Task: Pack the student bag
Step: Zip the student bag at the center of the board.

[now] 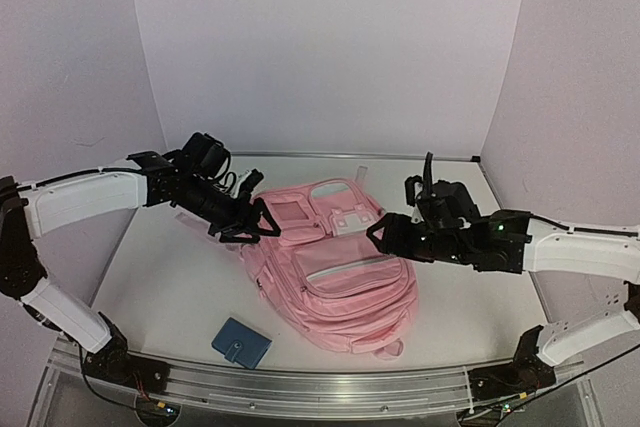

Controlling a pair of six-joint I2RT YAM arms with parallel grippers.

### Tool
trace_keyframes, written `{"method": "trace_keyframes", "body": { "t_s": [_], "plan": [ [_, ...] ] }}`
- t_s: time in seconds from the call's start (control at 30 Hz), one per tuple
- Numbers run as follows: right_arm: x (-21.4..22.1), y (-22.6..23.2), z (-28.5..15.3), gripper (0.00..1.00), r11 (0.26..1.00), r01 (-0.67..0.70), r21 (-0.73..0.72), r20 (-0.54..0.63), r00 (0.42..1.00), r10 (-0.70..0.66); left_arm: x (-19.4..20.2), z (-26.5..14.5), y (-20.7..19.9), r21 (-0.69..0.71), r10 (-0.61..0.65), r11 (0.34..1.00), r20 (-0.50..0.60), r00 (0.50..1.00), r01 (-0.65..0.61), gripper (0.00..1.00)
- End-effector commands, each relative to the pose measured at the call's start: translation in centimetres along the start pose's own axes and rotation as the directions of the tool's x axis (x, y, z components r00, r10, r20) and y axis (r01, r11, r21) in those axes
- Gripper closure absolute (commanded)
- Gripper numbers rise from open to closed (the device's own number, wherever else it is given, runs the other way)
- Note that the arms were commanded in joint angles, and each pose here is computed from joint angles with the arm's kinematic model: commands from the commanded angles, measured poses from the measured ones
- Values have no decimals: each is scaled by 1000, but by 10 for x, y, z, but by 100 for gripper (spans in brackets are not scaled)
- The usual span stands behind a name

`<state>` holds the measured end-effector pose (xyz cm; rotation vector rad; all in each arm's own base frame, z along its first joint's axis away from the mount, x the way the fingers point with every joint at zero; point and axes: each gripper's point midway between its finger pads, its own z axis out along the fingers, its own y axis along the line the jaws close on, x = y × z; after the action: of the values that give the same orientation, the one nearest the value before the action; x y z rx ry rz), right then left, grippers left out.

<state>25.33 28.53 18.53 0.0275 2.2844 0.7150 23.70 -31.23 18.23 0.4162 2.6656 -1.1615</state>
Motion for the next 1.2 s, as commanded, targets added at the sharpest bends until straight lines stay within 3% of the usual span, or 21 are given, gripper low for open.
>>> {"method": "trace_keyframes", "body": {
  "t_s": [0.0, 0.1, 0.37, 0.67, 0.73, 1.03, 1.17],
  "plan": [
    [28, 51, -12, 43, 997, -14, -81, -76, 997, 8, 5, -8, 64, -120, -146, 981, 42, 988, 151, 33],
    [59, 82, -13, 48, 993, -5, -118, -131, 991, -11, -3, 0, 78, -81, -197, 976, 88, 976, 204, 31],
    [125, 133, 0, 58, 993, 36, -116, -216, 975, -61, -29, 10, 67, 46, -203, 979, 177, 963, 198, 32],
    [139, 113, 29, 67, 993, 81, 83, -154, 986, -67, -37, 32, 81, 31, -207, 978, 155, 966, 205, 35],
    [136, 107, 32, 67, 988, 89, 125, -129, 989, -72, -40, 37, 80, 44, -205, 979, 152, 967, 200, 43],
    [137, 103, 50, 72, 967, 146, 207, -91, 987, -129, -47, 46, 71, 135, -219, 970, 142, 965, 200, 99],
    [133, 95, 55, 71, 959, 129, 254, -44, 992, -122, -53, 34, 55, 184, -193, 970, 177, 965, 160, 100]
  ]
}}
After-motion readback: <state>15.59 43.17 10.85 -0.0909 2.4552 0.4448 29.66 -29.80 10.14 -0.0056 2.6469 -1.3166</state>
